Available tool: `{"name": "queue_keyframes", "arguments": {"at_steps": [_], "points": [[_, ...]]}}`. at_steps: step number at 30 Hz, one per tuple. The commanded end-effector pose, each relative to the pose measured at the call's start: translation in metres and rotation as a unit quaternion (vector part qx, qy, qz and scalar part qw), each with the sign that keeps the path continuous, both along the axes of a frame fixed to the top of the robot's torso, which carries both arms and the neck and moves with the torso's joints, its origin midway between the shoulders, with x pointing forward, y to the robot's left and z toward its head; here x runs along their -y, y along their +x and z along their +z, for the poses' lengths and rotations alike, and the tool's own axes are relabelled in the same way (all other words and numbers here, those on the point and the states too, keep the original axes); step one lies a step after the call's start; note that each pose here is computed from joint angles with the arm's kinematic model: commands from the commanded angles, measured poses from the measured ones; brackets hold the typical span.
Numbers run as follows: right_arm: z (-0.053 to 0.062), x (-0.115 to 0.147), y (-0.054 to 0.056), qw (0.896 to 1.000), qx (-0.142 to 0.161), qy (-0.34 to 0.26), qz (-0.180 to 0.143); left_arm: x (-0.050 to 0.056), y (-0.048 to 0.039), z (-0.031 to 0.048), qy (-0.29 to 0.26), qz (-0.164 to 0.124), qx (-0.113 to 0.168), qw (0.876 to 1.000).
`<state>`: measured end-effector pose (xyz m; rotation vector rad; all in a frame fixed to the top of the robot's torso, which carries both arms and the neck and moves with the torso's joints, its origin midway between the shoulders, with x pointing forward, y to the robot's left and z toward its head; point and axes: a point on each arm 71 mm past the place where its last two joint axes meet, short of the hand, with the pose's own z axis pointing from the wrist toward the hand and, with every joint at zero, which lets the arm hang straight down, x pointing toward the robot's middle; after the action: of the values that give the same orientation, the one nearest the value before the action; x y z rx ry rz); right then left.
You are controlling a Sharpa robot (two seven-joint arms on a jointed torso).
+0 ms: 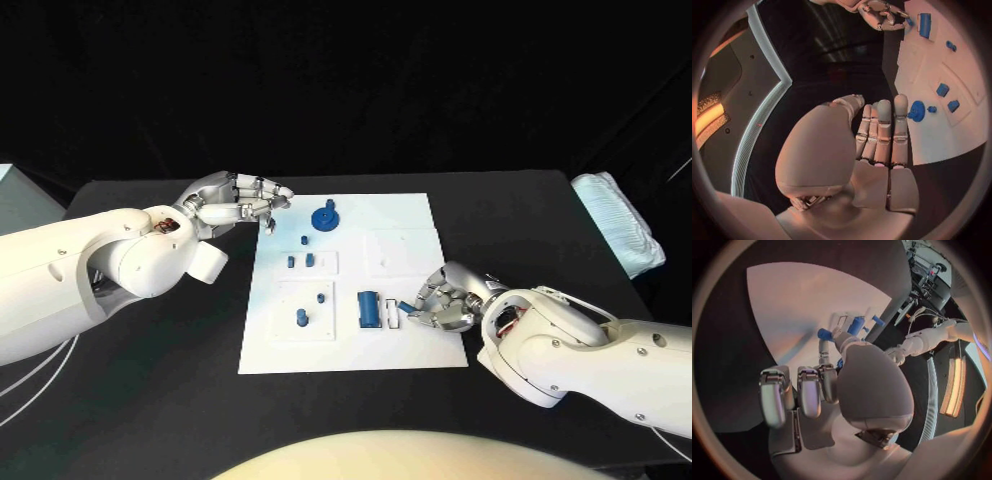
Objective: Assemble the parts on the task board
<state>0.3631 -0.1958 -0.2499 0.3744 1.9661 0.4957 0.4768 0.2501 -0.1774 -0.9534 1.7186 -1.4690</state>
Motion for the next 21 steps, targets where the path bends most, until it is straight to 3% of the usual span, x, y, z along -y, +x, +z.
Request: {"name": "queue_keyframes", "arguments": {"at_steps": [1,6,14,21], "points": [[-0.004,-0.002,0.000,0.999,-0.026,0.030,-0.019,0.003,-0.0012,0.0008,-0.005,-0.010,0.000,1.000],[-0.008,-0.010,0.000,0.998,-0.043,0.042,-0.024,0.003,-0.0013,0.0008,-0.005,-0.011,-0.001,1.000],[-0.009,-0.014,0.002,0.995,-0.037,0.074,-0.055,0.003,-0.0016,0.0006,-0.004,-0.013,-0.002,1.000],[-0.013,-0.015,0.003,0.993,-0.054,0.078,-0.065,0.003,-0.0018,0.0006,-0.004,-0.014,-0.003,1.000]]}}
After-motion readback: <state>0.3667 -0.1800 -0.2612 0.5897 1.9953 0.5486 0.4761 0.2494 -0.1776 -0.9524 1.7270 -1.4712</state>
